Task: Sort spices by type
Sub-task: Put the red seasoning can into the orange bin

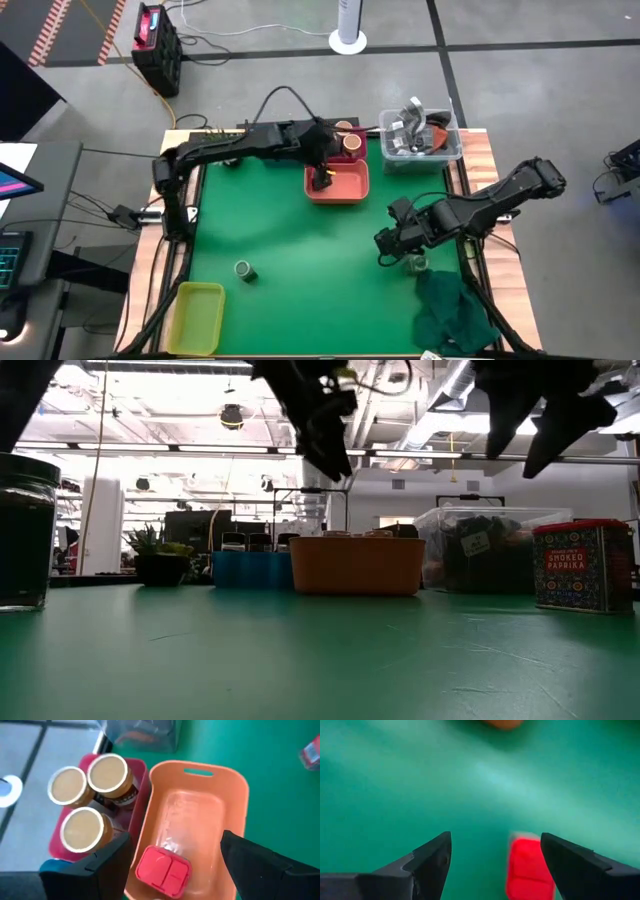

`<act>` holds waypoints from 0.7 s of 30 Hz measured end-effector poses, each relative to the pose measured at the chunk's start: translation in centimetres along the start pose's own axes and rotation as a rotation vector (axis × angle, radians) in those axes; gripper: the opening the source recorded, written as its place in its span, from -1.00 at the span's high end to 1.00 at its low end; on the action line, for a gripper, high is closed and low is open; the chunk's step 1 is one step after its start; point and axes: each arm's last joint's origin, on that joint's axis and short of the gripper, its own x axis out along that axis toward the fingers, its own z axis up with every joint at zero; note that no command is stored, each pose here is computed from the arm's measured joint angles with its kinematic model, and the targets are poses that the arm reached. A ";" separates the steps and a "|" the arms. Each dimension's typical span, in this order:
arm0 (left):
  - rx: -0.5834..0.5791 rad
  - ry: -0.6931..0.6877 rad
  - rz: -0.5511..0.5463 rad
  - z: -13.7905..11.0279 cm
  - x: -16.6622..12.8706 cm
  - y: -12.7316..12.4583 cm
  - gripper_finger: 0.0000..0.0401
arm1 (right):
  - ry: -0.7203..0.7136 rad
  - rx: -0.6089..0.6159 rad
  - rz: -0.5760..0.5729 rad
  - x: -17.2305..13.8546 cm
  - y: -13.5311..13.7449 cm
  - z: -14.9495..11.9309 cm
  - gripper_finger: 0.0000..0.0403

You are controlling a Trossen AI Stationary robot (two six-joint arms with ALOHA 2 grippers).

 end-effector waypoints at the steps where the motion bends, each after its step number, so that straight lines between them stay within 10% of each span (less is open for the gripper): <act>1: 0.003 -0.015 0.000 -0.2 -0.6 -0.1 -0.45 | 0.030 -0.012 -0.007 0.1 -0.1 0.1 -0.63; 21: -0.031 -0.246 0.018 -2.6 -13.0 -0.2 -0.45 | 0.232 0.003 -0.165 1.4 -1.0 0.1 -0.97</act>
